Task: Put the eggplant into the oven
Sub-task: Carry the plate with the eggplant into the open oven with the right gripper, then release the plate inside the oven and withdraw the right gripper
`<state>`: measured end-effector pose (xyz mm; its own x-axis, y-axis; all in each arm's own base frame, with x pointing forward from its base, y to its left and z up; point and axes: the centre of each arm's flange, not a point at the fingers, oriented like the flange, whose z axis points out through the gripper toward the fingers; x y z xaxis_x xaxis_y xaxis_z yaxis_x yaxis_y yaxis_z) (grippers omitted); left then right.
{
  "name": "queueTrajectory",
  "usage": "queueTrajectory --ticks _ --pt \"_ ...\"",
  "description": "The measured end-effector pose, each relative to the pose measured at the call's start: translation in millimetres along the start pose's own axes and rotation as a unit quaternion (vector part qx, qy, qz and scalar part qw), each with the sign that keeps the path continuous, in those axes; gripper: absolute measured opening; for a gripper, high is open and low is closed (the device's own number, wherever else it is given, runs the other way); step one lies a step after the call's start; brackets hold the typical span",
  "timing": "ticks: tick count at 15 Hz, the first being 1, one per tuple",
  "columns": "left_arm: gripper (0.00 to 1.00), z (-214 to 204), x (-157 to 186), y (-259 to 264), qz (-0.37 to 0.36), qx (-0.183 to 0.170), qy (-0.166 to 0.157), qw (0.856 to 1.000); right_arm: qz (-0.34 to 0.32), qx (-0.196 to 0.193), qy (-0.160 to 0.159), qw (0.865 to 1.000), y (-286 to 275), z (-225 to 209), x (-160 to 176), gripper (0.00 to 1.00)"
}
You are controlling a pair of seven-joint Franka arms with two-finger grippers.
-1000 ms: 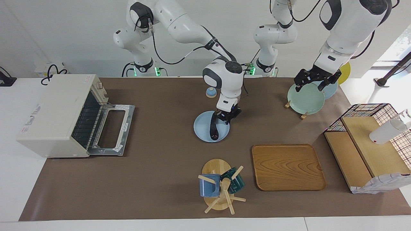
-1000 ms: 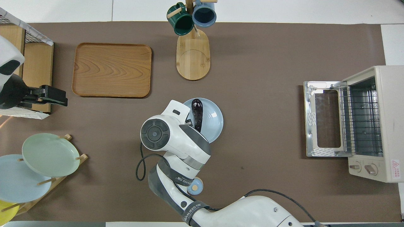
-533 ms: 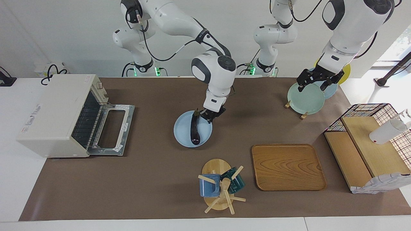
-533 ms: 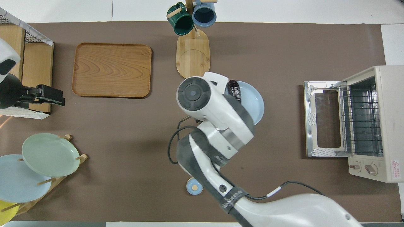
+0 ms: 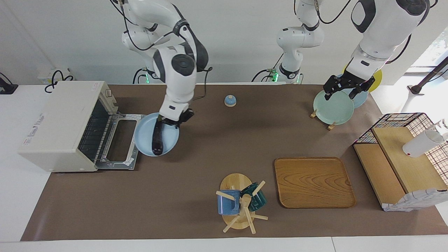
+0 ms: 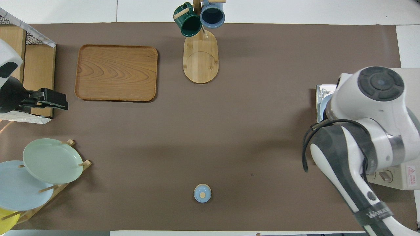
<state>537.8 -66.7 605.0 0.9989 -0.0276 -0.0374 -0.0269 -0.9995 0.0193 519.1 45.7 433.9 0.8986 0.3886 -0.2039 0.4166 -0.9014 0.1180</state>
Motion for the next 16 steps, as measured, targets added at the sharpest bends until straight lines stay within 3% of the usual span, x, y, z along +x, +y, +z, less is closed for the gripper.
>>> queueTrajectory --ticks 7,16 --pt "1.00 0.5 0.1 -0.2 0.000 0.000 -0.001 1.000 -0.014 0.011 0.019 1.000 73.1 47.3 -46.2 0.03" --pt "1.00 1.2 0.1 -4.3 -0.004 0.000 -0.003 1.000 -0.016 0.008 0.034 0.999 69.3 67.6 -60.1 0.05"
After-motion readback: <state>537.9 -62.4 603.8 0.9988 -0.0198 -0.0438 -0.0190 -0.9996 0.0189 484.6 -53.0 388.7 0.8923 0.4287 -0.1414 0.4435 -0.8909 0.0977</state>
